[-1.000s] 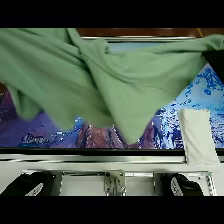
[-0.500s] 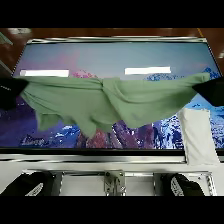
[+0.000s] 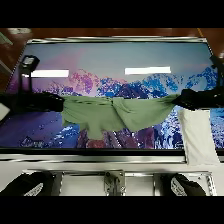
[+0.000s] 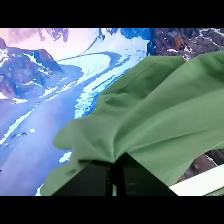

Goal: Fold the shirts.

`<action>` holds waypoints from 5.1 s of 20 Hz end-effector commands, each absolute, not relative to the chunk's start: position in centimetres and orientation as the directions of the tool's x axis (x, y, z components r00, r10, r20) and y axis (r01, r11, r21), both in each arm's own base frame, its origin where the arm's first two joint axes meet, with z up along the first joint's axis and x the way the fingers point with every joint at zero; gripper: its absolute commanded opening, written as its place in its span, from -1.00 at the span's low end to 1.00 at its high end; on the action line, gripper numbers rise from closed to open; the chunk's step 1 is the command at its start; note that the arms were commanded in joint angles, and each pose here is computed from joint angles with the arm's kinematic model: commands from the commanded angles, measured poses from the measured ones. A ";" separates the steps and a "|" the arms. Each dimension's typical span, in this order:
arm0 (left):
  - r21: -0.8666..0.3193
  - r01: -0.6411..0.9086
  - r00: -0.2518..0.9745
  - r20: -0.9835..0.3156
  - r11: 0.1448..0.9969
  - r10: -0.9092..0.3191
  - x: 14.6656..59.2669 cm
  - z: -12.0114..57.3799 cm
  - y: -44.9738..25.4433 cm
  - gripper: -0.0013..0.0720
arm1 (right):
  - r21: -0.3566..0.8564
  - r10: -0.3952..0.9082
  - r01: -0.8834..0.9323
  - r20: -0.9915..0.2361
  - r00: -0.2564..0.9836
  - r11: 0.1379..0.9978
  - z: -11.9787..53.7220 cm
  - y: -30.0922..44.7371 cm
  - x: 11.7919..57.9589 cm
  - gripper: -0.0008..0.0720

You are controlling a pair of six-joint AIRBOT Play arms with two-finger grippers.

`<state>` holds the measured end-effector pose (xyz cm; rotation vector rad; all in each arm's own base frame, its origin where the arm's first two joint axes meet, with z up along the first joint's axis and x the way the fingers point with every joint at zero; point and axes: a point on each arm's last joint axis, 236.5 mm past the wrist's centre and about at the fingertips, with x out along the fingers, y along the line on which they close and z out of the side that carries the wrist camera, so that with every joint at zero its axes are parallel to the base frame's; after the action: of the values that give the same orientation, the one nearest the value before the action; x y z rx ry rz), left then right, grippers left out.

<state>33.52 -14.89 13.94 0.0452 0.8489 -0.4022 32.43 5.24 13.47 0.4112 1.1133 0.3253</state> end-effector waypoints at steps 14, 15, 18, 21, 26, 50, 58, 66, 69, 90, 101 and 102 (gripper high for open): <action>-0.425 0.053 0.087 -0.899 0.903 -0.429 33.7 1.2 -12.2 0.80 | 0.486 0.472 0.000 -0.848 0.244 0.874 0.2 8.3 38.2 -0.78; -0.395 0.033 0.101 -0.912 0.918 -0.396 32.8 1.9 -10.5 0.80 | 0.479 0.466 -0.005 -0.852 0.238 0.878 0.5 8.1 37.9 -0.77; -0.448 -0.038 0.051 -0.894 0.893 -0.446 27.8 0.7 -10.7 0.82 | 0.451 0.444 -0.019 -0.868 0.222 0.892 0.6 7.6 37.1 -0.78; -0.557 -0.159 -0.022 -0.823 0.815 -0.567 23.5 -4.0 -14.8 0.84 | 0.452 0.445 -0.019 -0.869 0.218 0.892 0.6 7.6 37.0 -0.77; -0.619 -0.263 0.081 -0.779 0.740 -0.622 23.6 -8.6 -19.8 0.83 | 0.448 0.440 -0.019 -0.867 0.235 0.894 0.7 7.5 37.4 -0.77; -0.371 0.406 0.907 0.049 0.835 -0.419 33.4 41.3 -10.6 -0.87 | 0.226 0.499 -0.460 -0.577 0.647 0.859 25.1 9.7 37.8 -0.78; -0.120 0.294 0.915 0.321 0.948 -0.243 22.9 56.9 -5.5 -0.87 | 0.031 0.303 -0.325 0.284 0.910 0.945 54.9 6.6 27.8 -0.78; -0.251 0.340 0.848 -0.336 0.906 -0.411 28.5 37.9 -8.4 -0.87 | 0.173 0.197 -0.276 0.370 0.908 0.945 55.1 3.3 36.3 -0.78; -0.385 0.330 0.697 -0.517 0.862 -0.498 29.4 28.3 -10.3 -0.87 | 0.308 0.285 -0.337 0.202 0.937 0.890 47.7 5.6 45.2 -0.78; -0.595 0.228 0.567 -0.563 0.771 -0.602 30.9 10.0 -16.3 -0.87 | 0.430 0.431 -0.012 -0.902 0.023 0.903 7.1 2.6 37.7 0.66; -0.605 0.239 0.580 -0.538 0.759 -0.611 31.2 10.8 -16.2 -0.87 | 0.571 0.604 0.392 -0.795 0.048 0.721 -9.3 13.0 25.3 0.86; -0.605 0.239 0.580 -0.539 0.760 -0.611 31.2 10.8 -16.2 -0.87 | 0.565 0.595 0.382 -0.802 0.046 0.731 -10.0 13.9 25.5 0.86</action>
<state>31.14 -16.10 10.57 -0.5016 0.8137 -0.5176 25.88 11.73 -6.92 0.7831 1.6048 0.2542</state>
